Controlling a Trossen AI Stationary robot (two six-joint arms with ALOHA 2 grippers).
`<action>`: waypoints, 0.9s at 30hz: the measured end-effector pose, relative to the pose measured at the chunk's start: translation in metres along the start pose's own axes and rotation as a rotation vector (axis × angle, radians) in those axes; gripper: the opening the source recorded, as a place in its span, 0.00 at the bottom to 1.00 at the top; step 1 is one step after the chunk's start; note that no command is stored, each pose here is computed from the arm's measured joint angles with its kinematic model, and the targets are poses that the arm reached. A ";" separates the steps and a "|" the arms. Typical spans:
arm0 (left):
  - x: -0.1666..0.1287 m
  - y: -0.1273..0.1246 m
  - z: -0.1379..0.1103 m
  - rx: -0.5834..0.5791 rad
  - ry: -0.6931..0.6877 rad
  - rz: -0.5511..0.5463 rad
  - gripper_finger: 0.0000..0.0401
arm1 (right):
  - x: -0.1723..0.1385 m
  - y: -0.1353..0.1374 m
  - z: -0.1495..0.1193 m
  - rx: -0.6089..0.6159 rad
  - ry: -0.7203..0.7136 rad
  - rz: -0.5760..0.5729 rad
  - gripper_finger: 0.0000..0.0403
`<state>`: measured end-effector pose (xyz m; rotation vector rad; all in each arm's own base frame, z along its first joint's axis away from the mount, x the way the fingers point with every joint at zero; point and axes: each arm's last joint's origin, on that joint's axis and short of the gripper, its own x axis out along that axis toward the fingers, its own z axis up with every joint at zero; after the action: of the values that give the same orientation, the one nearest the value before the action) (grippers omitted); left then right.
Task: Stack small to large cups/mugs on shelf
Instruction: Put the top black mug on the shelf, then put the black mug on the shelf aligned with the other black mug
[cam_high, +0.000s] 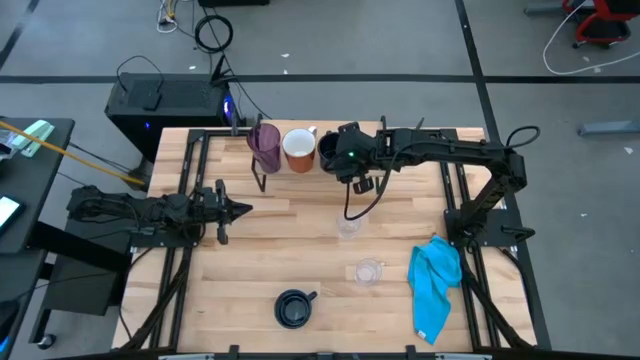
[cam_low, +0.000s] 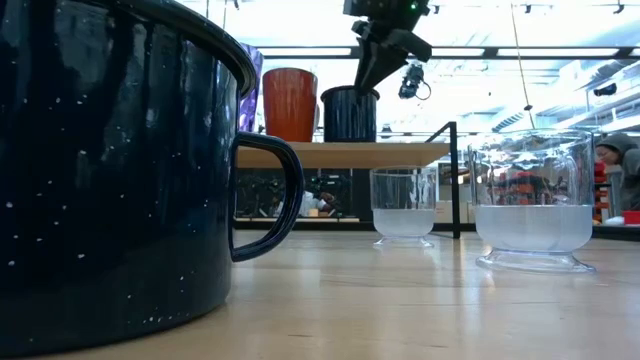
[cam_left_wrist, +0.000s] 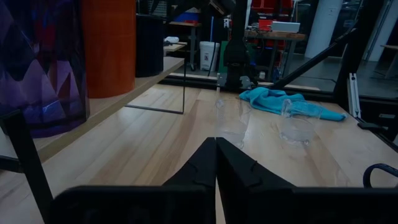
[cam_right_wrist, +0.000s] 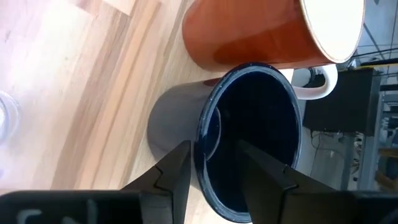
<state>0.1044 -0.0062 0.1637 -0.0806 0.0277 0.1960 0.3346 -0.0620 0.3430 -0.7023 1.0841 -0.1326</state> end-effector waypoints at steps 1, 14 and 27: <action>0.000 0.000 0.000 0.000 0.000 0.000 0.03 | -0.002 0.000 0.000 0.012 -0.004 -0.001 0.33; 0.000 0.000 0.000 0.000 0.000 0.000 0.04 | -0.034 0.007 0.004 0.063 -0.065 -0.070 0.33; 0.000 0.000 0.000 0.004 0.000 -0.001 0.06 | -0.028 0.079 0.068 0.475 -0.256 0.164 0.33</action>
<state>0.1044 -0.0062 0.1638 -0.0769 0.0277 0.1952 0.3603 0.0432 0.3375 -0.1947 0.8171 -0.1476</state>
